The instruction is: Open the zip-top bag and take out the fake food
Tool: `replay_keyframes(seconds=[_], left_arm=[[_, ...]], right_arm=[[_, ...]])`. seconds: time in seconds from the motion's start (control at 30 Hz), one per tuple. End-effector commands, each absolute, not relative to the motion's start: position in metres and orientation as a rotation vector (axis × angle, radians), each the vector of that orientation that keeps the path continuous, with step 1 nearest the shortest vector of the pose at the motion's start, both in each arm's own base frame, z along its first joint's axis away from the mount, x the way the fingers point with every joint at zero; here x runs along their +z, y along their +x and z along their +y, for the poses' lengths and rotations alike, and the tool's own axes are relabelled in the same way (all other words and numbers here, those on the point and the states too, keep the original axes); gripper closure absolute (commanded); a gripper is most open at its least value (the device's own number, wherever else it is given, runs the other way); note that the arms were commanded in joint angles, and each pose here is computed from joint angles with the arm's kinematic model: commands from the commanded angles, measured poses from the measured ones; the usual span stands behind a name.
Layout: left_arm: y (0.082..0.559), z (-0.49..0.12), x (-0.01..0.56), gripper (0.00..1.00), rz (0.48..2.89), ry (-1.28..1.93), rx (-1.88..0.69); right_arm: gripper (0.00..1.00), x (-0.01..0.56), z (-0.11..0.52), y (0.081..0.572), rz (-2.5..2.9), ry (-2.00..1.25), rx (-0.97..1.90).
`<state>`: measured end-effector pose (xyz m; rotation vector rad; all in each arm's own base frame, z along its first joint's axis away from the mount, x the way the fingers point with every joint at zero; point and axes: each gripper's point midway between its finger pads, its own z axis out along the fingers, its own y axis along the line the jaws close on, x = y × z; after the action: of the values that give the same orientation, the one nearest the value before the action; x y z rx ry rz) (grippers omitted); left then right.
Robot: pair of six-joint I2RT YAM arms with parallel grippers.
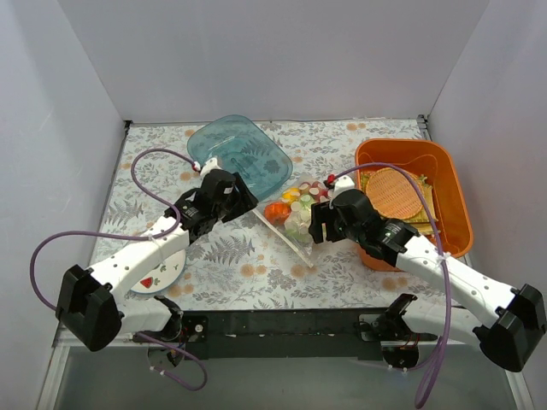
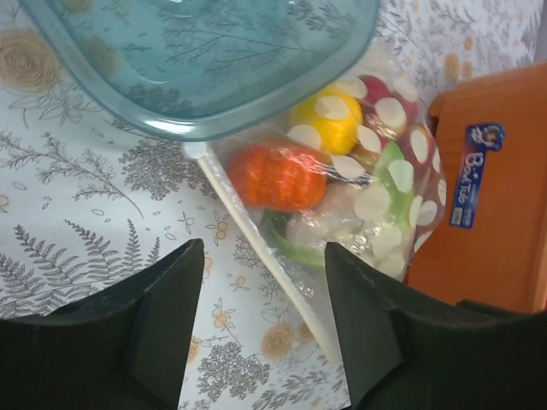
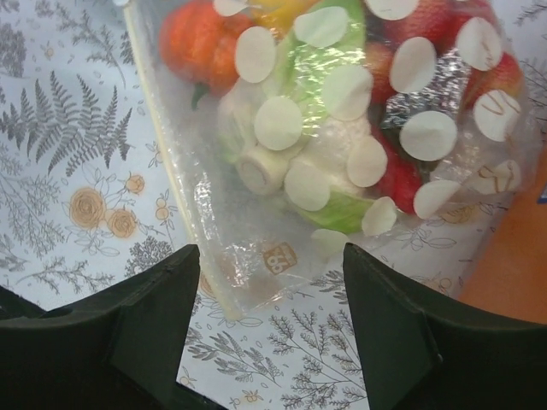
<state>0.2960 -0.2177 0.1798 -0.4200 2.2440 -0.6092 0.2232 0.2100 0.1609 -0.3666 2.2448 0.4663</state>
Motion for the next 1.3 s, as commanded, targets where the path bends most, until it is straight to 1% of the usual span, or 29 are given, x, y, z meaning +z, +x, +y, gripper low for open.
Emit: replay_keyframes(seconds=[0.0,0.07,0.1,0.17,0.2,0.33,0.57,0.77,0.8,0.87,0.9,0.93,0.97,1.03,1.07,1.1,1.27], left_arm=[[0.308,-0.214,0.156,0.45,2.246,-0.592,-0.759],[0.308,-0.213,0.153,0.45,2.237,-0.626,-0.783],[0.306,-0.213,0.150,0.45,2.235,-0.631,-0.791],[0.305,-0.210,0.148,0.45,2.232,-0.656,-0.793],[0.303,-0.208,0.147,0.45,2.231,-0.667,-0.783],[0.297,-0.197,0.148,0.45,2.210,-0.695,-0.766],[0.289,-0.186,0.146,0.44,2.205,-0.719,-0.738],[0.287,-0.181,0.147,0.44,2.197,-0.726,-0.733],[0.287,-0.181,0.148,0.44,2.194,-0.726,-0.736],[0.286,-0.180,0.147,0.44,2.196,-0.725,-0.731],[0.286,-0.180,0.147,0.44,2.198,-0.726,-0.730],[0.285,-0.180,0.146,0.45,2.199,-0.725,-0.733],[0.285,-0.180,0.146,0.45,2.200,-0.723,-0.732],[0.285,-0.179,0.145,0.45,2.199,-0.720,-0.728],[0.285,-0.179,0.145,0.46,2.196,-0.713,-0.726],[0.286,-0.179,0.145,0.46,2.194,-0.711,-0.722],[0.290,-0.184,0.149,0.47,2.183,-0.687,-0.751]], right_arm=[[0.27,0.184,0.243,0.226,2.158,-0.491,0.514],[0.28,0.185,0.255,0.223,2.132,-0.557,0.474],[0.29,0.176,0.259,0.224,2.135,-0.606,0.432],[0.34,0.173,0.268,0.225,2.121,-0.666,0.378],[0.37,0.160,0.269,0.226,2.142,-0.715,0.323],[0.44,0.143,0.282,0.223,2.134,-0.812,0.202],[0.46,0.109,0.293,0.222,2.132,-0.908,-0.043],[0.46,0.094,0.293,0.225,2.123,-0.922,-0.147],[0.47,0.092,0.290,0.226,2.126,-0.919,-0.166],[0.52,0.093,0.288,0.230,2.117,-0.899,-0.200],[0.60,0.093,0.286,0.230,2.120,-0.889,-0.211],[0.66,0.099,0.285,0.232,2.114,-0.868,-0.218],[0.79,0.106,0.285,0.232,2.109,-0.853,-0.206],[0.88,0.116,0.284,0.230,2.110,-0.840,-0.175],[0.96,0.129,0.285,0.228,2.098,-0.821,-0.135],[0.98,0.134,0.283,0.226,2.099,-0.821,-0.123],[0.99,0.175,0.282,0.214,2.081,-0.788,0.027]])
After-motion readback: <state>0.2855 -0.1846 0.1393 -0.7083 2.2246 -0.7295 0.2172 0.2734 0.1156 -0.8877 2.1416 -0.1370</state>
